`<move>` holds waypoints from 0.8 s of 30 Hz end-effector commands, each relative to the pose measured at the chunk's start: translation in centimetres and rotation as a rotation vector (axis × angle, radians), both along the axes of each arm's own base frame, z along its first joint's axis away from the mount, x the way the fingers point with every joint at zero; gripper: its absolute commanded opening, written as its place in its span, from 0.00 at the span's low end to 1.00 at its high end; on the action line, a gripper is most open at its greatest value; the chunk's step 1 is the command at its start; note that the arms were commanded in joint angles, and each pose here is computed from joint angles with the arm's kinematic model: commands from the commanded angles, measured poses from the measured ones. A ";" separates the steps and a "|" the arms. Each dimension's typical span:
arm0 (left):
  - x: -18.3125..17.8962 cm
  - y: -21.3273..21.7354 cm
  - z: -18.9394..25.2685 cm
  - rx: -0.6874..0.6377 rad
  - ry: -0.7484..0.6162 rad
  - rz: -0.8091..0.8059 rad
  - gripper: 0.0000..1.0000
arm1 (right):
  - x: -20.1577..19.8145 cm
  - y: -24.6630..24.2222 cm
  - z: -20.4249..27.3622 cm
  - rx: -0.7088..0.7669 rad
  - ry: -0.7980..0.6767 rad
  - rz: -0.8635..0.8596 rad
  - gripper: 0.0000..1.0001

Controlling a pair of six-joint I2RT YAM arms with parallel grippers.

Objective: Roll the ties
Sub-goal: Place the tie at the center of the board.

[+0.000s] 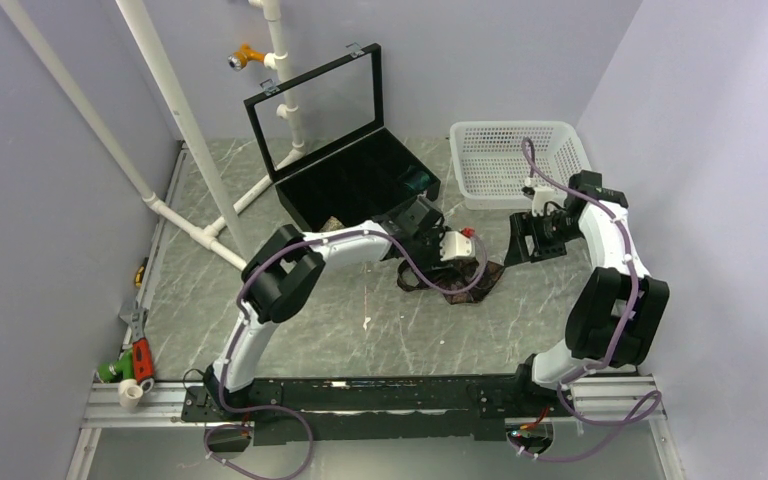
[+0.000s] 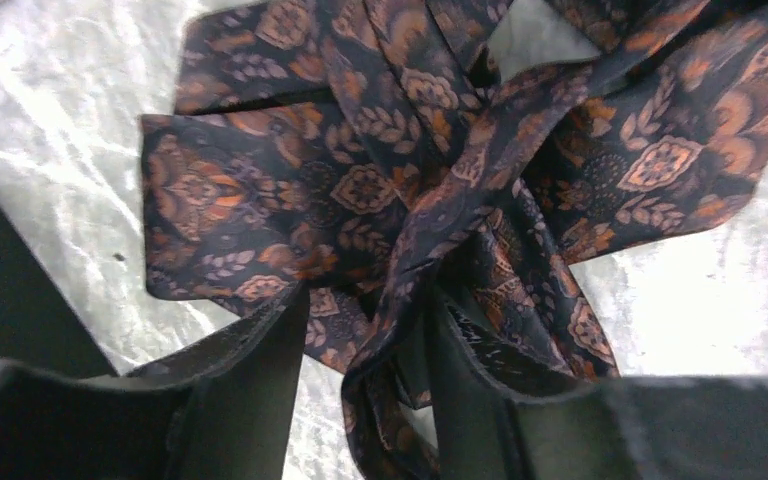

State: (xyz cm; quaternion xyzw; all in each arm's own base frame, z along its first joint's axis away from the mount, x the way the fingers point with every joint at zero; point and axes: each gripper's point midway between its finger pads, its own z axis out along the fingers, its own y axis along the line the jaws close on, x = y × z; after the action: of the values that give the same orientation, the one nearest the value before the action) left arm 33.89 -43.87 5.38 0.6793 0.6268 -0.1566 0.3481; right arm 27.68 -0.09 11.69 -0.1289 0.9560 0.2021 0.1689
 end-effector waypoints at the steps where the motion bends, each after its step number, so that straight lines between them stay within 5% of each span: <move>1: 1.7 -0.7 2.7 -0.017 -0.074 0.053 0.37 | 0.6 -1.0 2.6 -0.015 -0.095 -0.027 0.78; 4: 2.1 -0.9 8.8 -0.113 -0.104 0.121 0.01 | 0.5 -0.9 2.7 -0.013 -0.117 -0.024 0.78; 9: 2.3 0.5 23.1 -0.305 -0.196 0.248 0.00 | 1.3 0.6 4.7 0.057 -0.238 0.000 0.84; 15: 3.7 6.7 39.7 -0.552 -0.473 0.451 0.00 | 2.7 2.7 8.2 0.146 -0.459 0.033 0.98; 19: 4.1 11.1 46.2 -0.620 -0.664 0.574 0.00 | 3.3 3.7 8.8 0.173 -0.512 0.075 0.99; 24: 4.4 14.3 48.7 -0.594 -0.774 0.656 0.00 | 3.3 6.5 8.1 0.204 -0.534 0.148 0.99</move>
State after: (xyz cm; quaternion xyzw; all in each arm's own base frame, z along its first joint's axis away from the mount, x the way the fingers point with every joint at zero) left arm 35.93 -30.87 56.19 0.3416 0.5316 -0.0293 0.7745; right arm 30.21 3.68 18.98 -0.1887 0.8728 0.2445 0.3779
